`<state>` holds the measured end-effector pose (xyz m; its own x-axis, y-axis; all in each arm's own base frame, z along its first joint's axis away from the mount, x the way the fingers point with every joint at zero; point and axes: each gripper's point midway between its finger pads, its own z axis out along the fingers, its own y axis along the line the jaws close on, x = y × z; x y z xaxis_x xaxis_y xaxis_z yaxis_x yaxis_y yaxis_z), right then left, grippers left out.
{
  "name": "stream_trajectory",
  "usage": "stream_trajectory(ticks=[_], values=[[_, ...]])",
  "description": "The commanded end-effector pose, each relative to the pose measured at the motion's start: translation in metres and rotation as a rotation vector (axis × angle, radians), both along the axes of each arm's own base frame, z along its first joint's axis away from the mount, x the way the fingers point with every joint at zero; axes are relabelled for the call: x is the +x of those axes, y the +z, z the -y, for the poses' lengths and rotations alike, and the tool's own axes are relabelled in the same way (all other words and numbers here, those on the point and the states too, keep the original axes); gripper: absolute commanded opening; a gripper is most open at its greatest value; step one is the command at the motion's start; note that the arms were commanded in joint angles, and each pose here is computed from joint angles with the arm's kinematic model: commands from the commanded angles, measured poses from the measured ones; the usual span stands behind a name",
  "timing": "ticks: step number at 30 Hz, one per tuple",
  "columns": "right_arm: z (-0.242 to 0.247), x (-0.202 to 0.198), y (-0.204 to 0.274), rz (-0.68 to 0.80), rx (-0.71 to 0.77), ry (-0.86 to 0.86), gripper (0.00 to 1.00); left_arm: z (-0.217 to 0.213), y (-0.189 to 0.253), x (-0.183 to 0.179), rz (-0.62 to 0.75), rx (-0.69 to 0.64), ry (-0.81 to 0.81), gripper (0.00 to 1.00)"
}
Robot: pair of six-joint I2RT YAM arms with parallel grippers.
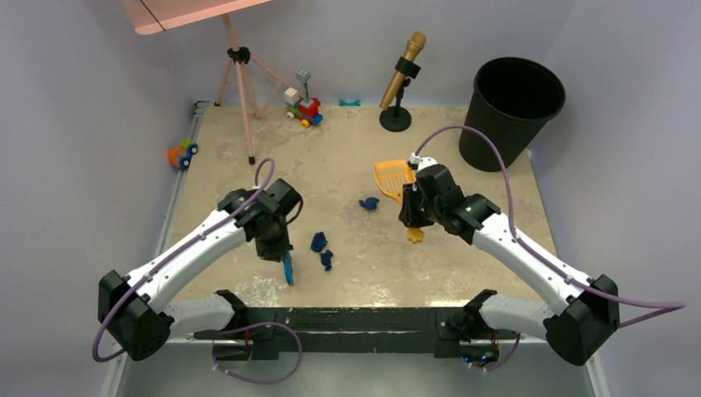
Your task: Sweep away the paper scraps from the table
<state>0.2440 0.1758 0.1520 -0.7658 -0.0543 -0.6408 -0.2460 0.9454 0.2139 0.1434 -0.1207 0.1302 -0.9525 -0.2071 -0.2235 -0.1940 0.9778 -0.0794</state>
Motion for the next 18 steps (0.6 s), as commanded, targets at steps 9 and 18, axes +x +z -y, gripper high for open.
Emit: stream_trajectory(ticks=[9,18], values=[[-0.007,0.0,0.058,0.13,0.126,0.001,0.0,0.106,-0.025,0.056,-0.003,-0.139,0.259,0.0],[0.013,-0.01,0.065,0.155,0.104,-0.052,0.0,0.155,0.008,0.123,0.12,-0.224,0.285,0.0]])
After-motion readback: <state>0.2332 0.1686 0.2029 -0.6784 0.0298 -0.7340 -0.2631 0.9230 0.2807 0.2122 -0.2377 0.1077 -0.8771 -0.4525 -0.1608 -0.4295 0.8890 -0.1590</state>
